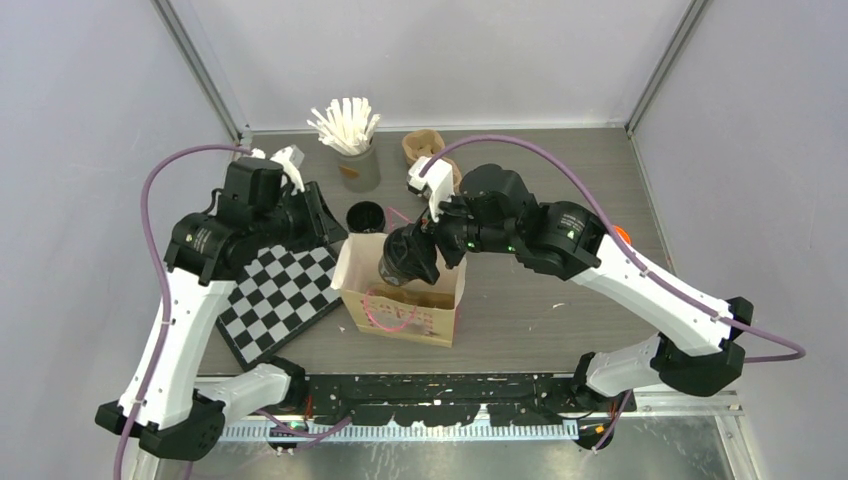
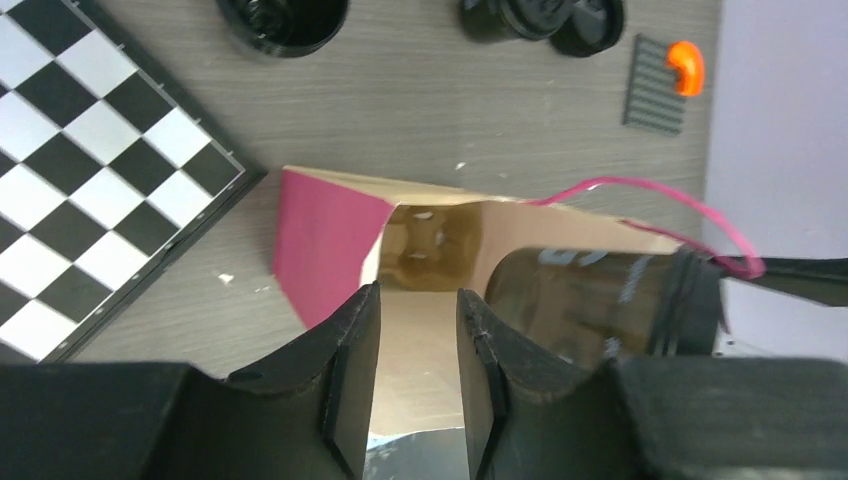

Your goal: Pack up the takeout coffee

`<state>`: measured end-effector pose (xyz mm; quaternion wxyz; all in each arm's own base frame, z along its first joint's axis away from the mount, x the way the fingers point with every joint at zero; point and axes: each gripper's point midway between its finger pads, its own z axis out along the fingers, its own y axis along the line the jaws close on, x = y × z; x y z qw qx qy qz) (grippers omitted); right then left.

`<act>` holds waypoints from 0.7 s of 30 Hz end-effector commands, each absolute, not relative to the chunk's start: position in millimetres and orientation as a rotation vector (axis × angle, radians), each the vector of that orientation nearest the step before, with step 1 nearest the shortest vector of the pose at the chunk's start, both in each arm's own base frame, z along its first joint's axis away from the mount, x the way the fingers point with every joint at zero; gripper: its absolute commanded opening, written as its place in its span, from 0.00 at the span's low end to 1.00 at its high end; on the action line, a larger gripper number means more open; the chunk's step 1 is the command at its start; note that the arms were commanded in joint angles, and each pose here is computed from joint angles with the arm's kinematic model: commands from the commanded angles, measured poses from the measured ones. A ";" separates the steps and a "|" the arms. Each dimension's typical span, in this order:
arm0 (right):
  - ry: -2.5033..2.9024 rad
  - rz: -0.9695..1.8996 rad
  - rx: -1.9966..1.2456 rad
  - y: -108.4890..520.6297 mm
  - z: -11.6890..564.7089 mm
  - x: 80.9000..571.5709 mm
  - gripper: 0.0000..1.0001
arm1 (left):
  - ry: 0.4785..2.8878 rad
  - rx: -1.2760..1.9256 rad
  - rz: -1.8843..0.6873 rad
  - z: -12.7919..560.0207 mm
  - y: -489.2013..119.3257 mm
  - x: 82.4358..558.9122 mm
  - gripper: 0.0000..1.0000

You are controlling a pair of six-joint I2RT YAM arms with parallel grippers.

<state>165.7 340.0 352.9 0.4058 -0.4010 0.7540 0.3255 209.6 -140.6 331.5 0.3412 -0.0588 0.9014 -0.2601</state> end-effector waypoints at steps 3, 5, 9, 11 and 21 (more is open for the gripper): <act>1.770 0.673 -1.160 340.8 360.3 181.0 0.72 | 2.451 -0.080 -0.585 299.8 -135.1 209.1 0.39; 1.767 0.670 -1.217 340.8 350.5 177.1 0.71 | 2.454 -0.059 -0.621 293.3 -141.9 211.8 0.39; 1.728 0.644 -1.306 335.1 338.9 169.9 0.71 | 2.490 -0.053 -0.601 281.5 -141.9 213.4 0.39; 1.717 0.619 -1.337 330.6 332.7 168.3 0.71 | 2.497 -0.029 -0.598 278.5 -142.6 214.2 0.39; 1.538 0.434 -1.347 305.4 345.6 179.9 0.70 | 2.220 0.131 -0.943 315.5 -191.5 233.6 0.00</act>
